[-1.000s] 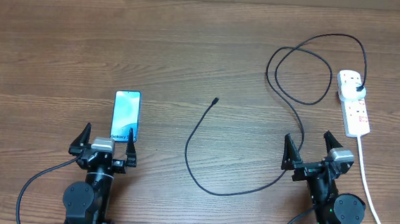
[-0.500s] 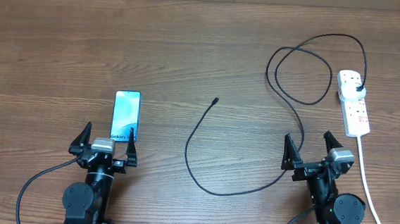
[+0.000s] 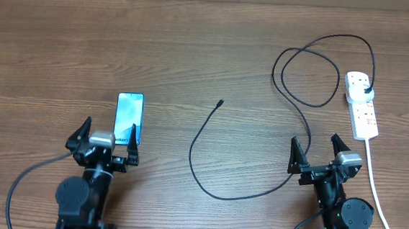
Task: Plug charger to phone and switch on socket
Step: 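Move the left gripper over the Galaxy phone and lower toward it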
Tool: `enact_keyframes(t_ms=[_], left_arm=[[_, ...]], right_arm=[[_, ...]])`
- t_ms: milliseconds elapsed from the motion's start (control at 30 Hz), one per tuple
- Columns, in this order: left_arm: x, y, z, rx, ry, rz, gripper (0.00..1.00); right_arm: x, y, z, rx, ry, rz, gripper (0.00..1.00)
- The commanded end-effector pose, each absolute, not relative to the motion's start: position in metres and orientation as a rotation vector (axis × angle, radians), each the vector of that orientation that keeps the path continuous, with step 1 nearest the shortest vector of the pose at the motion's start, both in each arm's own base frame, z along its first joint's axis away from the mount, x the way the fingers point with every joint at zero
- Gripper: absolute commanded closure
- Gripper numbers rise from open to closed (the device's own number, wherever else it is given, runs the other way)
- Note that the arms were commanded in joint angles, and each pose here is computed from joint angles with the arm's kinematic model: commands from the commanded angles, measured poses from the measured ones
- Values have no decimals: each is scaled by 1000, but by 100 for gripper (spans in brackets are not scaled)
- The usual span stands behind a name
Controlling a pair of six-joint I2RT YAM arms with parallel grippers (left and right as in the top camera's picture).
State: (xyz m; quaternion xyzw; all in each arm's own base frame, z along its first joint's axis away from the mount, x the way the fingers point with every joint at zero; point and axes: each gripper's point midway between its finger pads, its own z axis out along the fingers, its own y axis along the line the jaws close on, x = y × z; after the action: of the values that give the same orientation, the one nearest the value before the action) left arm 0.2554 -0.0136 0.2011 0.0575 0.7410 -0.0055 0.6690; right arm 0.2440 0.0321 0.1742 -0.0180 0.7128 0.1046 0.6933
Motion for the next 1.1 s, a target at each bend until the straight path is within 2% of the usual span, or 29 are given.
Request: enact_keyframes(t_ms=[0, 433, 867, 1067], left_arm=[[263, -27, 227, 176, 1675, -86, 0], [311, -50, 233, 253, 1962, -259, 0], [369, -49, 244, 251, 2139, -281, 0], [378, -53, 236, 262, 2149, -308, 0]], right_arm=[[244, 33, 172, -42, 1587, 234, 0], [244, 33, 172, -42, 1587, 234, 0], [244, 33, 172, -42, 1587, 234, 0], [244, 33, 172, -43, 1587, 234, 0]])
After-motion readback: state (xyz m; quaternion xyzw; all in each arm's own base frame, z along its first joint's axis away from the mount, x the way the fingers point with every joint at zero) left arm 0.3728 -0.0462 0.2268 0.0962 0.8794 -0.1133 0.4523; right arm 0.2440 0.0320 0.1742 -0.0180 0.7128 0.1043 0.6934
